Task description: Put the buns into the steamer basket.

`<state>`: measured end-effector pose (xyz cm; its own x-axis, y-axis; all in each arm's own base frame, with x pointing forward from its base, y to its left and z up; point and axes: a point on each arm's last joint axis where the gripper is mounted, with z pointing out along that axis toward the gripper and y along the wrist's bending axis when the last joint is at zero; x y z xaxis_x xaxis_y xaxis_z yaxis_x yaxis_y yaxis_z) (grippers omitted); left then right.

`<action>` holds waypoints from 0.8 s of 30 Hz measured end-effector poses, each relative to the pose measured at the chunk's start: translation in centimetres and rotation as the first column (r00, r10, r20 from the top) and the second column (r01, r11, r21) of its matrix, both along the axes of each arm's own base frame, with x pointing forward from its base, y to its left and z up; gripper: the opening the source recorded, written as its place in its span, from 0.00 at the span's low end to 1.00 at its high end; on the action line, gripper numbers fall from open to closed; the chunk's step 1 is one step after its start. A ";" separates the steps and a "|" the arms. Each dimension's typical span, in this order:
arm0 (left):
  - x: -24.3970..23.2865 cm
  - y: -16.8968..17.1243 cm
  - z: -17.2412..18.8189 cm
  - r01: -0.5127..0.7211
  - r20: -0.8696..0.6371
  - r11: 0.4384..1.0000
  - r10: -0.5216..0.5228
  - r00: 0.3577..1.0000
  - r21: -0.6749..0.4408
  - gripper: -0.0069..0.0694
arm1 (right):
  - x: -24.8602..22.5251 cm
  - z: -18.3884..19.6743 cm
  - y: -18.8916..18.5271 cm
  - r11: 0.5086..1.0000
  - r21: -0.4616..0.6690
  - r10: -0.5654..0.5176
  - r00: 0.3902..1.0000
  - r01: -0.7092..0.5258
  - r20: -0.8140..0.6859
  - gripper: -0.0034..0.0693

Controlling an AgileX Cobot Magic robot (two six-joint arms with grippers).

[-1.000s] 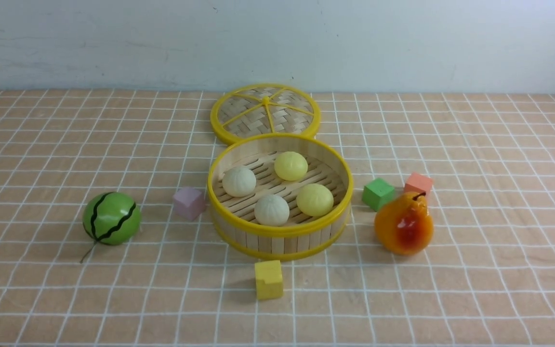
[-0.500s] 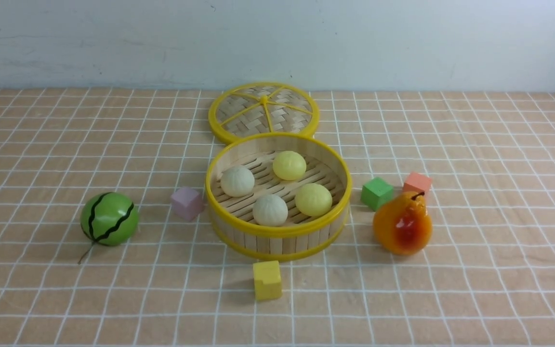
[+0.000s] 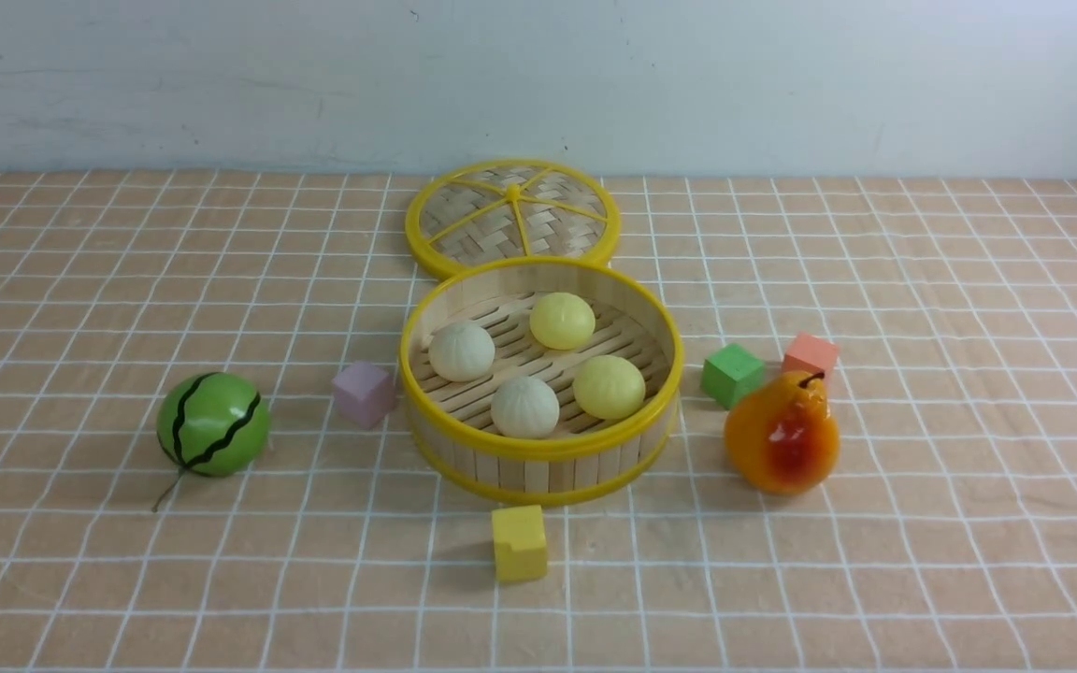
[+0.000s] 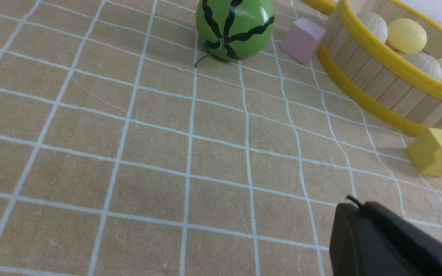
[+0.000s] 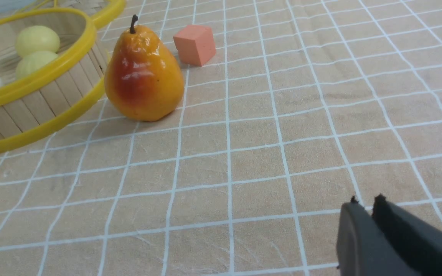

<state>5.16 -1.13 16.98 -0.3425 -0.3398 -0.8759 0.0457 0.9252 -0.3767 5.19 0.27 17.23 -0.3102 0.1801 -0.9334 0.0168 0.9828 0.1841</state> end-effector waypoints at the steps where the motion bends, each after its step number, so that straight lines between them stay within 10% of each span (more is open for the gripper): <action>1: 0.0 0.0 0.0 0.000 0.000 1.000 0.000 1.000 0.000 0.07 | 0.0 0.0 0.0 1.000 0.000 0.000 1.000 0.000 0.000 0.13; 24: 0.0 0.0 0.0 0.000 0.000 1.000 0.000 1.000 0.000 0.08 | 0.0 0.0 0.0 1.000 -0.001 0.000 1.000 0.000 0.000 0.16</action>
